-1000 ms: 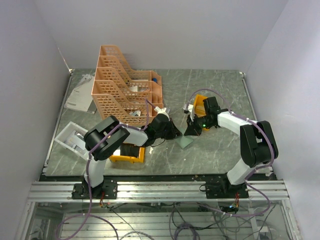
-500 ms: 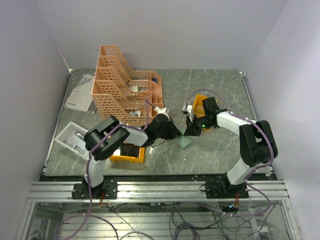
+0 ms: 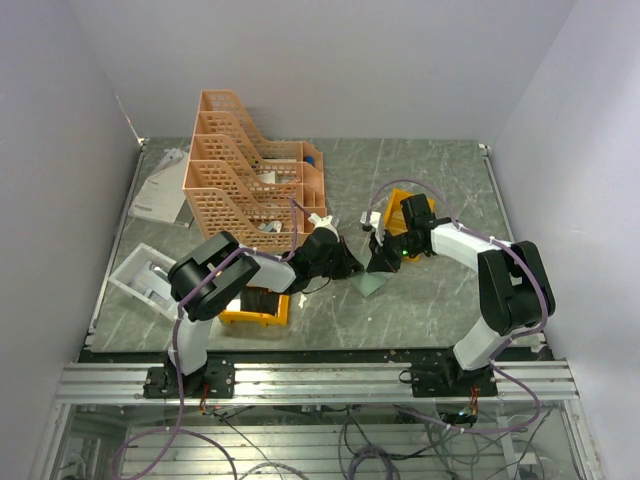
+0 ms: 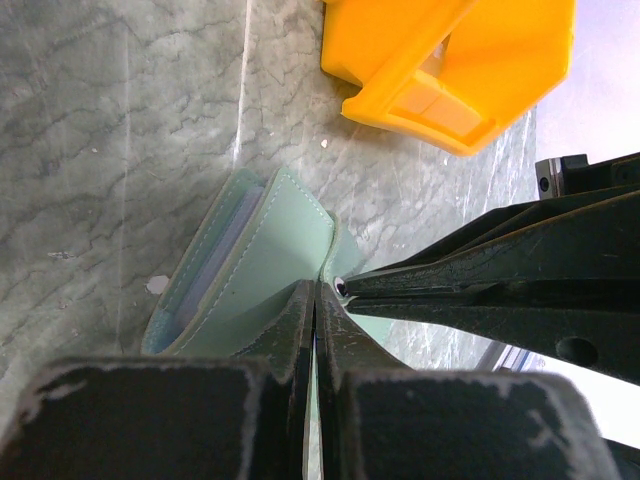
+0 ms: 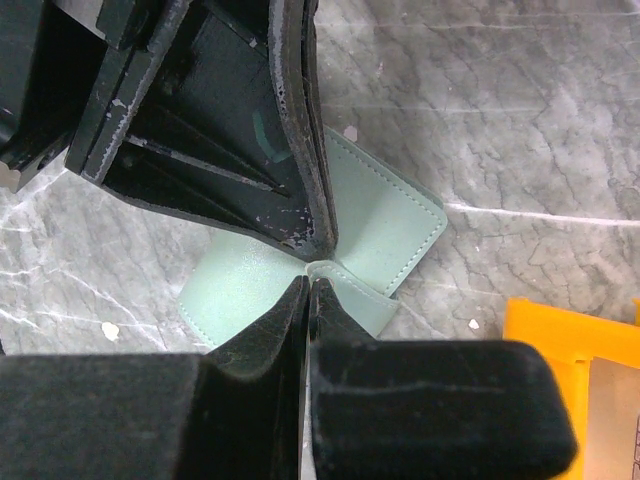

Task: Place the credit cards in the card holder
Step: Close the card holder at the center of the board.

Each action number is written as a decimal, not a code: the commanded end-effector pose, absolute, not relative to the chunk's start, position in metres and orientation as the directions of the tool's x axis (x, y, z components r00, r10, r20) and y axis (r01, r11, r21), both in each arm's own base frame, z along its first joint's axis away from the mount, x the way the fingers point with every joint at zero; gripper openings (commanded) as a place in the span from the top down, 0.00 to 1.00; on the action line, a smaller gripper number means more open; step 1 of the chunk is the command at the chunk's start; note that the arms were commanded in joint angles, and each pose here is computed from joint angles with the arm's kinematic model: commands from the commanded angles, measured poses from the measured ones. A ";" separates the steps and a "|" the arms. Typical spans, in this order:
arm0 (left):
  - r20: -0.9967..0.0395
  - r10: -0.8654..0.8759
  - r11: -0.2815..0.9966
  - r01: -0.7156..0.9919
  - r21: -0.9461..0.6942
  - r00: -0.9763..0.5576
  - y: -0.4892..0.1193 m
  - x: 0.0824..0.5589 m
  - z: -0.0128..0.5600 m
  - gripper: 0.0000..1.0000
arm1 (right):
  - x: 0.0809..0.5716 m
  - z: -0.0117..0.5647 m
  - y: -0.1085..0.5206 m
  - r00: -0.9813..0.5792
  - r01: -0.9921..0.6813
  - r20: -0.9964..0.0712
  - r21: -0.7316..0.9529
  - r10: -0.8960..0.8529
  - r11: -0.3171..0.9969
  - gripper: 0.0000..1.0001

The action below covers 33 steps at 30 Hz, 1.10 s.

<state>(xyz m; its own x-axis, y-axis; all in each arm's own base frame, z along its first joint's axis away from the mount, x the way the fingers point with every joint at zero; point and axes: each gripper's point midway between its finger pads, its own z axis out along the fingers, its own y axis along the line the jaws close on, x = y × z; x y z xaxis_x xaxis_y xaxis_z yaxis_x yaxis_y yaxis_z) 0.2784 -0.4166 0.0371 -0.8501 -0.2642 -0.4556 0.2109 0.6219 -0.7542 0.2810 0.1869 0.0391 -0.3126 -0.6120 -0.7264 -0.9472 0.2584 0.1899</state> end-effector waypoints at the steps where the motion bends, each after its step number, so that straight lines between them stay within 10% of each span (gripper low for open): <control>1: -0.409 -0.194 0.685 0.175 -0.707 -0.891 -0.402 0.259 -0.003 0.93 | 0.259 0.011 0.183 -0.350 -0.937 -0.646 0.249 -0.679 0.245 1.00; 33: -0.399 -0.193 0.675 0.174 -0.717 -0.896 -0.402 0.256 -0.005 0.93 | 0.206 -0.018 0.159 -0.231 -0.965 -0.484 0.226 -0.844 0.134 1.00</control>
<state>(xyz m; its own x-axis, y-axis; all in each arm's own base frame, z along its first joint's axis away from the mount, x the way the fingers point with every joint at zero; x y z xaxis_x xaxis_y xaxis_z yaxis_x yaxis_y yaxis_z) 0.2777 -0.4159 0.0370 -0.8483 -0.2698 -0.4556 0.2139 0.6124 -0.7611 0.2756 0.1892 0.0340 -0.1147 -0.7292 -0.6747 -0.9902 0.1388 0.0184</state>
